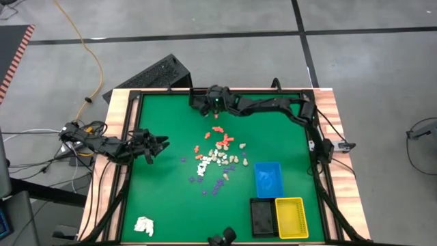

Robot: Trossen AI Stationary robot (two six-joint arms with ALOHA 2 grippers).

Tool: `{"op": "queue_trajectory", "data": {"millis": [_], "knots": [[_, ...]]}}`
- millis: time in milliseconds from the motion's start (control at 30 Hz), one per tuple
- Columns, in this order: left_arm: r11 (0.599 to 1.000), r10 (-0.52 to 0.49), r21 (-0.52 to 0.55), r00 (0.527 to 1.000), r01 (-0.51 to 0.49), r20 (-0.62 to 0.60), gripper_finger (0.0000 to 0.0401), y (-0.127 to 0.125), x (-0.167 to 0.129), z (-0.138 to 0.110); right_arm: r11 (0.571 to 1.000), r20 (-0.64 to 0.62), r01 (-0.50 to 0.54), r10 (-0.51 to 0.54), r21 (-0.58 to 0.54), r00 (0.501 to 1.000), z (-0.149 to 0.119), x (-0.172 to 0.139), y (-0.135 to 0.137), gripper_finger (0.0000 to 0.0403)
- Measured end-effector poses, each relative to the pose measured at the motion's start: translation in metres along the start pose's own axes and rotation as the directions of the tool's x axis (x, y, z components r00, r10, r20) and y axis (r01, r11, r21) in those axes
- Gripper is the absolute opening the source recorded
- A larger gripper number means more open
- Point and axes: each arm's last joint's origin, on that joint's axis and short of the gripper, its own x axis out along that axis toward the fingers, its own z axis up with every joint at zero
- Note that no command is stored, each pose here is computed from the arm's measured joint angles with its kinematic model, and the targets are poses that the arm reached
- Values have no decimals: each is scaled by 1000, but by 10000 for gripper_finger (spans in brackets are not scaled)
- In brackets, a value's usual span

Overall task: Sort Halloween decoration
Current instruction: Put the gray skull toy into the top black bin

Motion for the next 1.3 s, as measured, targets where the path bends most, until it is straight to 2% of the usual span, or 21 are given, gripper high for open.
{"op": "queue_trajectory", "data": {"millis": [167,267,400,533,767,933,1300], "knots": [[998,-29,63,999,30,-17,189,-1,0,0,994,-18,-108,108,-4,994,19,-20,3,190],[997,-34,76,999,35,-20,189,-1,0,-1,980,-52,-179,175,-85,983,33,-44,13,191],[995,-52,86,998,54,-30,189,-2,0,-1,952,-160,-171,133,-254,978,19,-60,32,181],[995,-55,83,998,57,-31,189,-2,0,-1,931,-207,-147,80,-335,975,-6,-62,50,172],[995,-70,67,997,73,-41,189,-2,0,-1,950,-232,-132,65,-284,971,-46,-50,43,169],[995,-68,69,997,71,-45,189,-2,0,-2,945,-141,-154,116,-290,983,-56,-47,37,170],[995,-63,79,997,67,-50,189,-2,1,-2,941,-120,-154,123,-300,985,-68,-42,24,170]]}}
